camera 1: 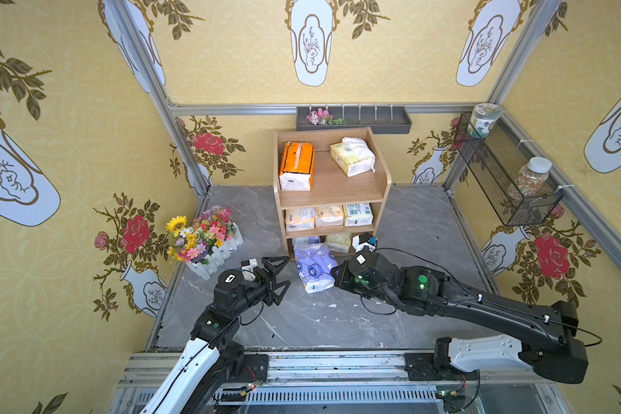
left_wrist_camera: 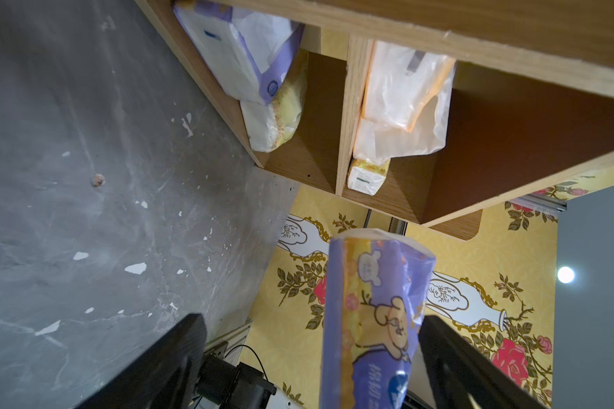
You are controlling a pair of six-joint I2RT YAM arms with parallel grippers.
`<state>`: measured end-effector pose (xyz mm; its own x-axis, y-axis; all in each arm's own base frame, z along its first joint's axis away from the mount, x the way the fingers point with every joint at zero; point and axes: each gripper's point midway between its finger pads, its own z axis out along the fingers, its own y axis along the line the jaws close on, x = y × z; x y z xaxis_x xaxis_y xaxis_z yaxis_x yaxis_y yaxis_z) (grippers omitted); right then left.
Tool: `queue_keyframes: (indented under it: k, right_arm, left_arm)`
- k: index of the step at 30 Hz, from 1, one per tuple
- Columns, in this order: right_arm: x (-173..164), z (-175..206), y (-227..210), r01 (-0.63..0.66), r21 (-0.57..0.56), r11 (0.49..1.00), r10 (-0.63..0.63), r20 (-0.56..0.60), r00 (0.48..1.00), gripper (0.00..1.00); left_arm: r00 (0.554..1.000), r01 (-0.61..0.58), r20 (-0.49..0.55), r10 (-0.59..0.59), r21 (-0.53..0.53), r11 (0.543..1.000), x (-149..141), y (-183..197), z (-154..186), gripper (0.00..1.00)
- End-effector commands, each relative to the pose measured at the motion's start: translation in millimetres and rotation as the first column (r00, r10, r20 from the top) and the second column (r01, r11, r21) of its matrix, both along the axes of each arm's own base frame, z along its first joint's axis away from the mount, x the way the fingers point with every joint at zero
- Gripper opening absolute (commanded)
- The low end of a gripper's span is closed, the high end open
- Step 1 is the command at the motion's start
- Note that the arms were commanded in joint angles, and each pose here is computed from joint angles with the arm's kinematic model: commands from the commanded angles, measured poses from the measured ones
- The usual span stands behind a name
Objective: Remove the tissue boxes from the shelf
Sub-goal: Pick up a box of tissues from the shelf.
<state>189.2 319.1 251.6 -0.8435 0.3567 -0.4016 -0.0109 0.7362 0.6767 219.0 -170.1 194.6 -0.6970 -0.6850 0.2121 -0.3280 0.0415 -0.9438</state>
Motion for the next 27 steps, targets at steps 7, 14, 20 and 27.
queue_keyframes:
  k: [7,14,20,27]
  right_arm:
    - [4,-5,26,0.015,0.116,0.993,-0.010,-0.045,0.999,0.00]
    - [-2,-15,41,-0.057,0.107,0.993,0.065,-0.072,0.995,0.00]
    - [-6,-21,44,-0.079,0.105,0.991,0.090,-0.097,0.991,0.00]
    - [-7,-26,50,-0.087,0.104,0.991,0.099,-0.116,0.988,0.00]
  left_arm:
    - [0.999,-0.013,0.044,0.018,-0.113,0.994,7,-6,12,0.93]
    - [0.999,-0.039,0.004,0.039,-0.120,0.992,9,-4,4,0.86]
    - [0.999,-0.032,0.014,0.034,-0.110,0.993,10,-6,6,0.72]
    - [0.998,-0.043,0.043,0.048,-0.101,0.994,12,-5,8,0.49]
